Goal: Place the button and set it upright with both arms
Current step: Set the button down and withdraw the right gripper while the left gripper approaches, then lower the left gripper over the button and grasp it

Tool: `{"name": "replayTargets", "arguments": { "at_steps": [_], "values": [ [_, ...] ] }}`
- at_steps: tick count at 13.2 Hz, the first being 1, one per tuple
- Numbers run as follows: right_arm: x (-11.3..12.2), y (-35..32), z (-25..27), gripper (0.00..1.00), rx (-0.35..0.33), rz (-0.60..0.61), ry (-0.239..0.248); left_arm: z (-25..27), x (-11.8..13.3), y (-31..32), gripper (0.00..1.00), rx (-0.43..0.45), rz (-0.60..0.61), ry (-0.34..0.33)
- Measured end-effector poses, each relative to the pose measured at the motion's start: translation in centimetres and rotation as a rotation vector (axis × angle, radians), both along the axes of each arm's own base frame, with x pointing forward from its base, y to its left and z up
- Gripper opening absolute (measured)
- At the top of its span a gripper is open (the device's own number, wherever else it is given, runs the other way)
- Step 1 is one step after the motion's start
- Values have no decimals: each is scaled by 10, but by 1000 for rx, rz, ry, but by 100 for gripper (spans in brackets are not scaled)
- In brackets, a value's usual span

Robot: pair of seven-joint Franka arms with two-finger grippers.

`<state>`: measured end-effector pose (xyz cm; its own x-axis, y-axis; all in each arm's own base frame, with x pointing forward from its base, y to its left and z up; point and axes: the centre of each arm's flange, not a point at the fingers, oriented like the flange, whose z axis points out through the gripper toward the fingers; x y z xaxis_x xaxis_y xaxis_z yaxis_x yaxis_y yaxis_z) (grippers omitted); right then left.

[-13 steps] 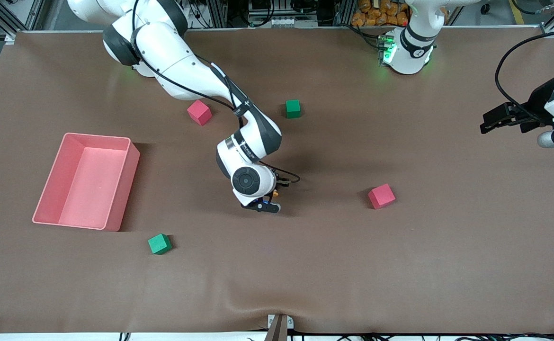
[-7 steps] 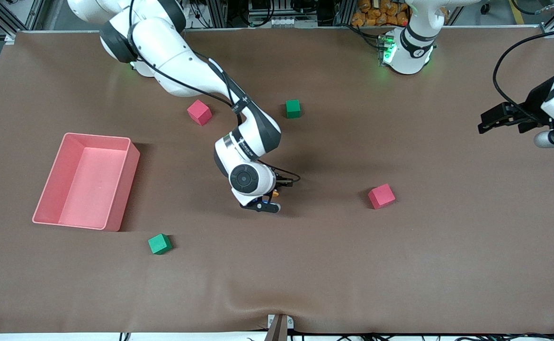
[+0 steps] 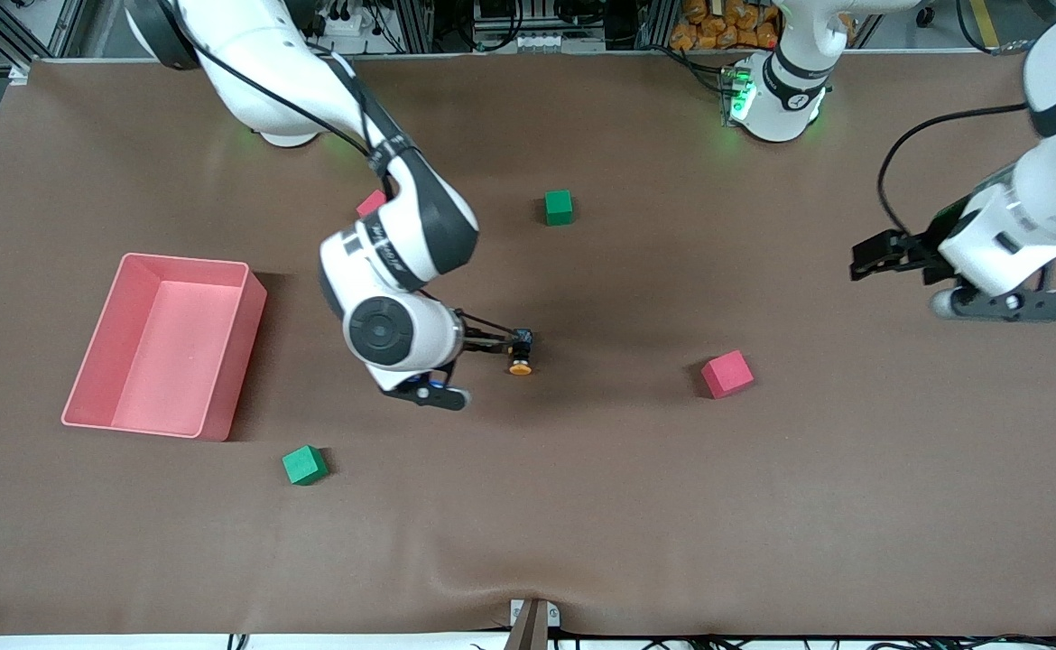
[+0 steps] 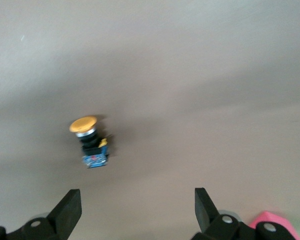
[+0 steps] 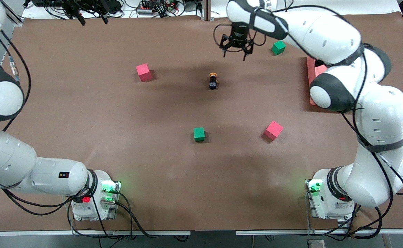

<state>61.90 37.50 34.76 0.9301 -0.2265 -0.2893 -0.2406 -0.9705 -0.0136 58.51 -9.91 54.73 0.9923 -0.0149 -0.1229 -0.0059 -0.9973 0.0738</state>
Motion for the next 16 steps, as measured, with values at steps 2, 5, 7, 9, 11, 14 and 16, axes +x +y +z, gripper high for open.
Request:
{"name": "replayTargets", "arguments": {
  "at_steps": [2, 5, 7, 9, 11, 14, 16],
  "values": [
    [1, -42, 28, 100, -60, -4, -41, -21, 4, -34, 100, 12, 55, 34],
    [12, -124, 75, 100, -35, 6, -83, -42, 8, -103, 100, 4, 91, 70],
    [22, -189, 100, 100, 0, 27, -111, -63, 11, -140, 100, 3, 80, 99],
    [27, -251, 116, 100, 31, 61, -134, -91, 15, -173, 100, 8, 43, 128],
    [26, -305, 125, 100, 56, 93, -151, -117, 20, -200, 100, 12, 15, 149],
    [18, -357, 151, 100, 70, 96, -192, -148, 24, -234, 100, -23, 1, 169],
    [9, -391, 174, 100, 66, 97, -226, -169, 25, -255, 100, -53, -1, 174]
  ]
}}
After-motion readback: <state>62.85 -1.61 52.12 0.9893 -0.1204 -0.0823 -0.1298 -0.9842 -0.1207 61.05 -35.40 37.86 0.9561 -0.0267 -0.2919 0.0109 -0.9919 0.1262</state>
